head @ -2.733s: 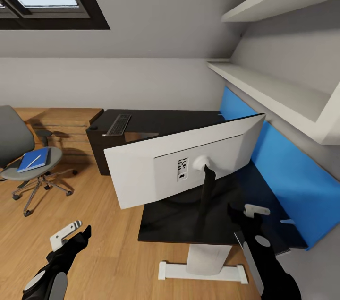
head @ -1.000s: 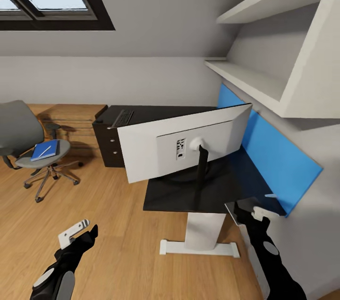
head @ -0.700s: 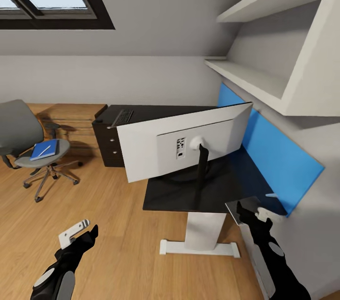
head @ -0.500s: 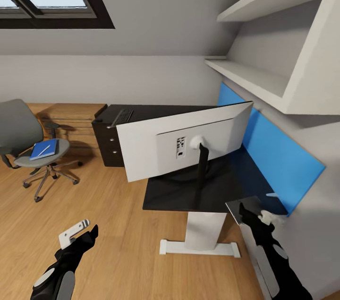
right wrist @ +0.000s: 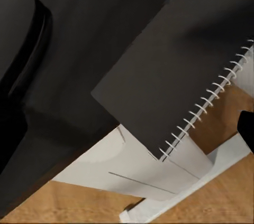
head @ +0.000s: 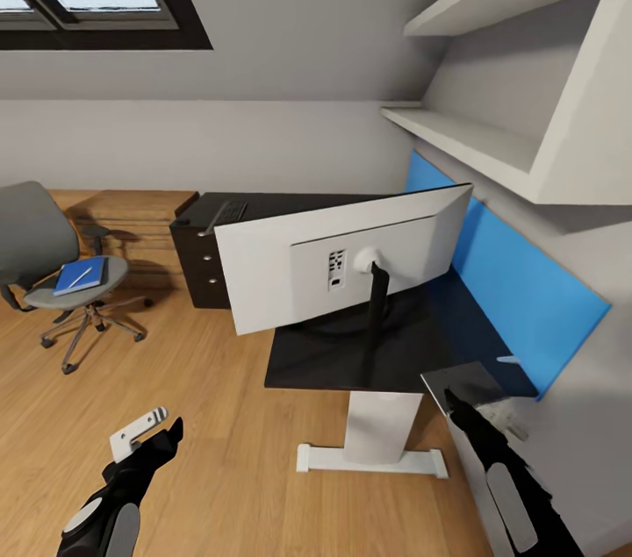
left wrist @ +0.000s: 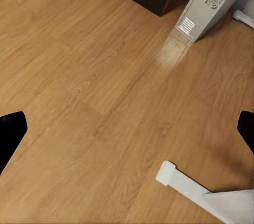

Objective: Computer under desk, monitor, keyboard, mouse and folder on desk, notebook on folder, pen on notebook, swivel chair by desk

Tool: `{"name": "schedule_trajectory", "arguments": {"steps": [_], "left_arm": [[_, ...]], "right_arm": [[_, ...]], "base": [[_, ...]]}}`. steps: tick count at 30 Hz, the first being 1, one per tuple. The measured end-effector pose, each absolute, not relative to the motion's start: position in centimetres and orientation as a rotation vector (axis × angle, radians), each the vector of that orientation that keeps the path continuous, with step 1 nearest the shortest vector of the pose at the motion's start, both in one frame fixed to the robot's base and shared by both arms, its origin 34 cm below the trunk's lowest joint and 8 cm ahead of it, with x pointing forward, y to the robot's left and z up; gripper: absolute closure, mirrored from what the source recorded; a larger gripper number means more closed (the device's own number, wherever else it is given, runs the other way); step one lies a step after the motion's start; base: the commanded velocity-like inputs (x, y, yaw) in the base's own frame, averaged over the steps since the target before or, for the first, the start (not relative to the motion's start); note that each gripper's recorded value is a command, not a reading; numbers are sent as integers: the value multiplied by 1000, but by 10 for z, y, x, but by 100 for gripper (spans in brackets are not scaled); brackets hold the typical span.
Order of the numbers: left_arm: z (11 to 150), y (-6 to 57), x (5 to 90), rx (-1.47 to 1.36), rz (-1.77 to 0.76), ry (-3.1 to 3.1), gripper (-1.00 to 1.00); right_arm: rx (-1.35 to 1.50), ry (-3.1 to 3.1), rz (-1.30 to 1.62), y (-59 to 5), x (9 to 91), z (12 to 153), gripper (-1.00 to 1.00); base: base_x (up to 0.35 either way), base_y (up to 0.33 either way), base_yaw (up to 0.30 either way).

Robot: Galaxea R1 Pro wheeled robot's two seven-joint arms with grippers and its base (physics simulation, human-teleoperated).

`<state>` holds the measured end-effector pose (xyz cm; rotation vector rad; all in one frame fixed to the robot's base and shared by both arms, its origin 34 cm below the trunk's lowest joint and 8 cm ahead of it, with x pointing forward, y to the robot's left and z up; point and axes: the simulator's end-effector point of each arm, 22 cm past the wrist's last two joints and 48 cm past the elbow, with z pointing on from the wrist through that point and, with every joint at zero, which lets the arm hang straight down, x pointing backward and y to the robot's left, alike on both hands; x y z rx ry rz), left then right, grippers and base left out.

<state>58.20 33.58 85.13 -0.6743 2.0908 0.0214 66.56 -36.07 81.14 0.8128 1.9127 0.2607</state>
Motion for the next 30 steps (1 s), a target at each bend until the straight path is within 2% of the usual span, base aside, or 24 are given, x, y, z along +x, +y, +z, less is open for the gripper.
{"name": "schedule_trajectory", "arguments": {"steps": [11,30], "left_arm": [[833,335,583,-675,22,2101,-100],[801,333,583,-676,20,2118,-100]], "right_arm": [[1025,1903,612,-367,654,788,-100],[1239,1776,858,-396,647,766,-100]], "base": [[0,0,0],[0,0,0]]}}
